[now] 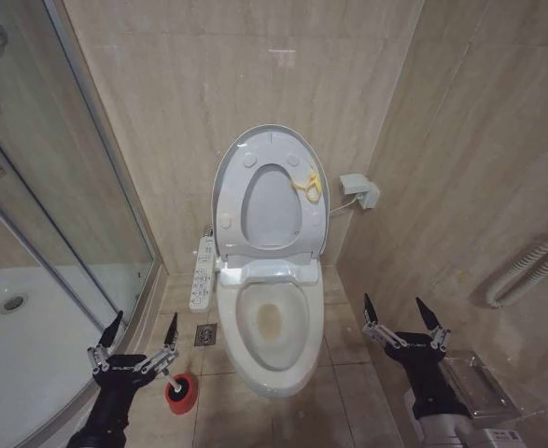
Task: Open the toilet lid, clean the toilet bowl with a toilet brush, close the toilet lid, and flush.
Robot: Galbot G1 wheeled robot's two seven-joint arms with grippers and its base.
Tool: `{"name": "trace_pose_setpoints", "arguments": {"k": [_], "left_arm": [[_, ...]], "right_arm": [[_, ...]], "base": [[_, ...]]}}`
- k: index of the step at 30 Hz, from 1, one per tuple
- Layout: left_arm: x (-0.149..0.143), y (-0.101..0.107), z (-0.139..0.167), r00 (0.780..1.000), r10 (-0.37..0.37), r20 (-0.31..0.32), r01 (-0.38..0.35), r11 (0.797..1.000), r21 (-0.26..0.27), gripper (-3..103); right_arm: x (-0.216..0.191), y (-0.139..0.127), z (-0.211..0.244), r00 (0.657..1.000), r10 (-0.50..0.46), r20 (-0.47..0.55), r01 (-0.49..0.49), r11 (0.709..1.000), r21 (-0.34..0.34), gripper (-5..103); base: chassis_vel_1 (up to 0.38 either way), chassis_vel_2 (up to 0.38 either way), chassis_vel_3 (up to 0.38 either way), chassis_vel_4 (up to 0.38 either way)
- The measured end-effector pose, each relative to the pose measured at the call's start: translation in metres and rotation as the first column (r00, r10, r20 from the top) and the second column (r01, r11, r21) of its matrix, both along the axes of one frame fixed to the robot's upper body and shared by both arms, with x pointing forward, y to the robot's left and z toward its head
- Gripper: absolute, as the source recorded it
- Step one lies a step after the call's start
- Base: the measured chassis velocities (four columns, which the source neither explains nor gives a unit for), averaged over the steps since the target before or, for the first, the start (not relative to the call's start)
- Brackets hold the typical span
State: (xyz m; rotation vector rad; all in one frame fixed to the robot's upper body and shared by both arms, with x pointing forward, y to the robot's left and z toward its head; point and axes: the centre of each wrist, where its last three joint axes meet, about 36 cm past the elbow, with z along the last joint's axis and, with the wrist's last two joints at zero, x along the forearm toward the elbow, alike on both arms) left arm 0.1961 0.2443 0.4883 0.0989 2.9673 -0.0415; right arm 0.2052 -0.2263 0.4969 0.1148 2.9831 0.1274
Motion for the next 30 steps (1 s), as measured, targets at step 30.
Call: {"name": "trace_pose_setpoints", "arguments": {"k": [30], "left_arm": [[-0.0012,0.0018,0.007,1.0,-0.007,0.025,0.006,0.999,0.043,100]], "right_arm": [[0.0,0.0,0.0,1.0,0.0,0.0,0.0,1.0,0.0,100]], "base": [[0.0,0.0,0.0,0.0]]}}
